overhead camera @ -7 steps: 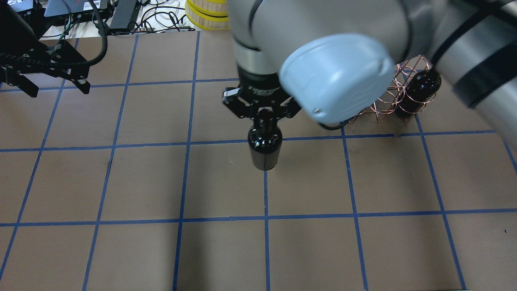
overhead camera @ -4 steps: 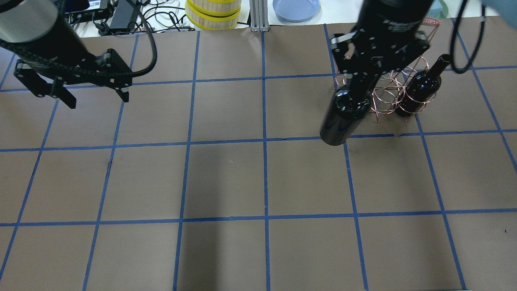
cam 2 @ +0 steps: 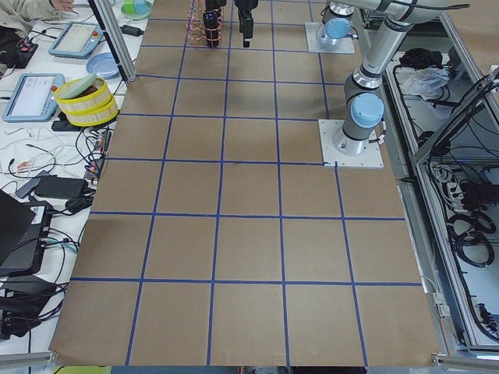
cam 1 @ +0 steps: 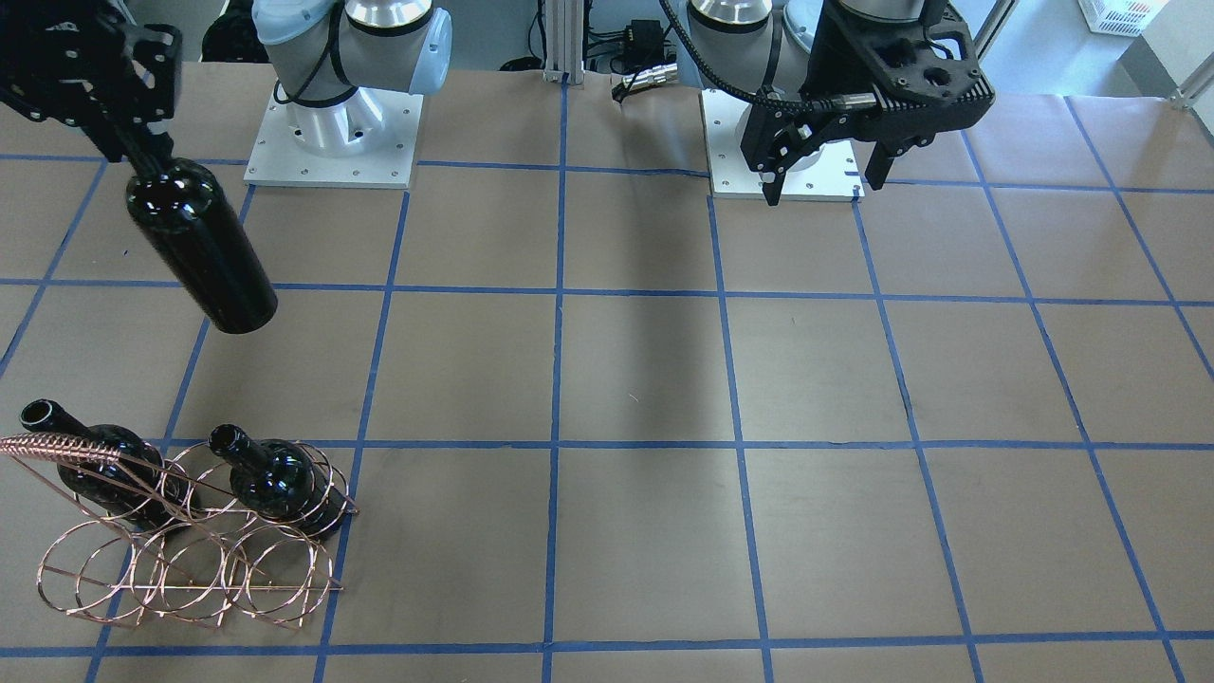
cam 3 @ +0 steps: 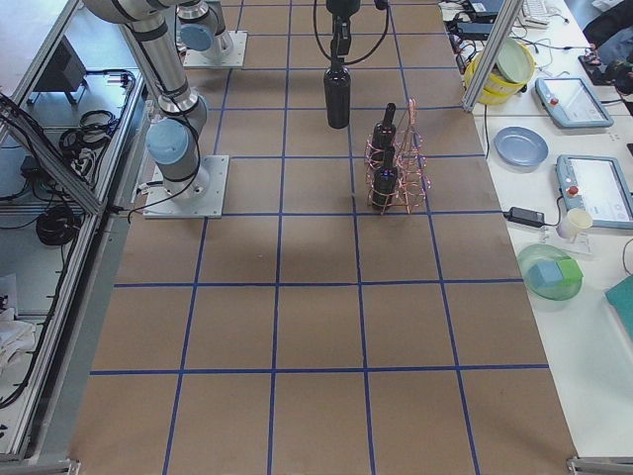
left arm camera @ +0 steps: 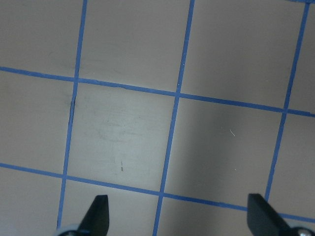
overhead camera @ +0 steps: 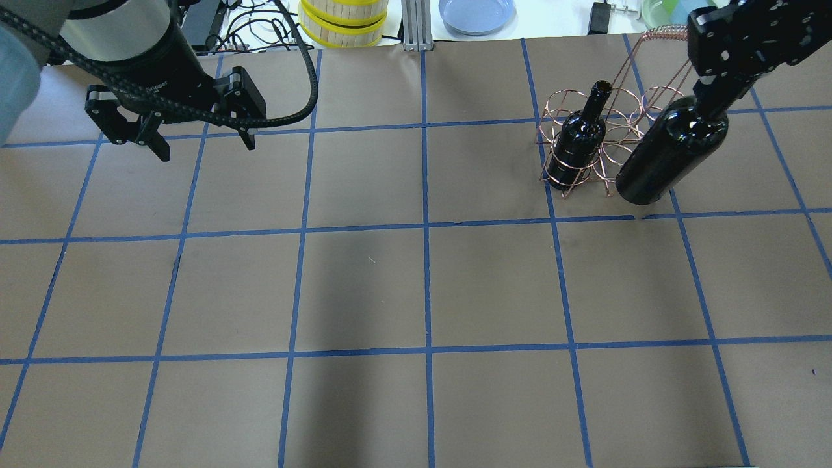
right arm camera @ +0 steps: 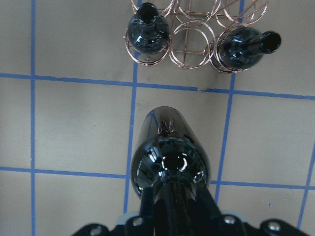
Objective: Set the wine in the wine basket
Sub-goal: 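Tilt the bottle and insert it into the empty rack slot, then push the bottle down into the rack slot with the right gripper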
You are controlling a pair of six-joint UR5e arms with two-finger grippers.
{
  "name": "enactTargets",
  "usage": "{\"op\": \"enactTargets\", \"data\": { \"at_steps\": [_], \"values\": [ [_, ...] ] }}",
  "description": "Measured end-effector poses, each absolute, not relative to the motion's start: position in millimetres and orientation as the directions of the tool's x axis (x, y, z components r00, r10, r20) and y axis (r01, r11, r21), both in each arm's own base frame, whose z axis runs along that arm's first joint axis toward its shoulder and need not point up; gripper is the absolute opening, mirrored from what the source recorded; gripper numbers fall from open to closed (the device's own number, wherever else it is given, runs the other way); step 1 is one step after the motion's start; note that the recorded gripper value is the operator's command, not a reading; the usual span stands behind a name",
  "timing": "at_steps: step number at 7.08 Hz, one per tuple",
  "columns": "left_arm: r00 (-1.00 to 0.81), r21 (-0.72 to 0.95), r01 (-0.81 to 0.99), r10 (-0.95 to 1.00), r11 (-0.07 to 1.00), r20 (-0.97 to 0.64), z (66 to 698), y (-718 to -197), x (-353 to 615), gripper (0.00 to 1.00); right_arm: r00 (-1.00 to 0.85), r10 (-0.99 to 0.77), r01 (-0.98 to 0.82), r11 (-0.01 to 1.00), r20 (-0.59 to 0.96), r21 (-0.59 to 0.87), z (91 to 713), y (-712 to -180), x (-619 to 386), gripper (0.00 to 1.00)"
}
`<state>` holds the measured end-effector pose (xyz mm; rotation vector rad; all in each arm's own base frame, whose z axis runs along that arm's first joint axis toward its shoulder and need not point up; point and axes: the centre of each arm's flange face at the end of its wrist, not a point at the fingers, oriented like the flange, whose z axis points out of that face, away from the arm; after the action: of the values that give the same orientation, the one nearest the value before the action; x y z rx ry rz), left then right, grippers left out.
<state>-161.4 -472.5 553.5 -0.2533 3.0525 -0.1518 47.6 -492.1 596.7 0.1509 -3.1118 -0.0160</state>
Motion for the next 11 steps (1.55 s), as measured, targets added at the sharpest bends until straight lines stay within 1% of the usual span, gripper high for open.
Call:
{"op": "enactTargets", "data": {
  "at_steps": [2, 4, 5, 8, 11],
  "values": [
    [-0.982, -0.157, -0.175, -0.184, 0.972, -0.042, 569, -504, -149, 1.00, -0.993, -0.115, -0.114, 0.993, 0.036, 0.010, 593, -525, 14, 0.00],
    [-0.973, -0.088, -0.230, -0.230, 0.969, 0.015, 568, -512, -107, 1.00, -0.992, -0.117, -0.117, 0.993, 0.038, -0.002, 577, -563, 2, 0.00],
    [-0.972, -0.059, -0.234, -0.233, 0.970, 0.026, 564, -512, -103, 1.00, -0.993, -0.117, -0.117, 0.993, 0.031, 0.000, 569, -572, 1, 0.00],
    [-0.996, -0.006, -0.093, -0.093, 0.996, 0.016, 544, -507, -121, 1.00, -0.991, -0.132, -0.133, 0.991, 0.026, -0.024, 547, -600, 6, 0.00],
    [-0.999, 0.001, -0.029, -0.029, 1.000, 0.012, 534, -503, -125, 1.00, -0.988, -0.150, -0.151, 0.988, 0.036, -0.030, 523, -624, 12, 0.00]
  ]
}}
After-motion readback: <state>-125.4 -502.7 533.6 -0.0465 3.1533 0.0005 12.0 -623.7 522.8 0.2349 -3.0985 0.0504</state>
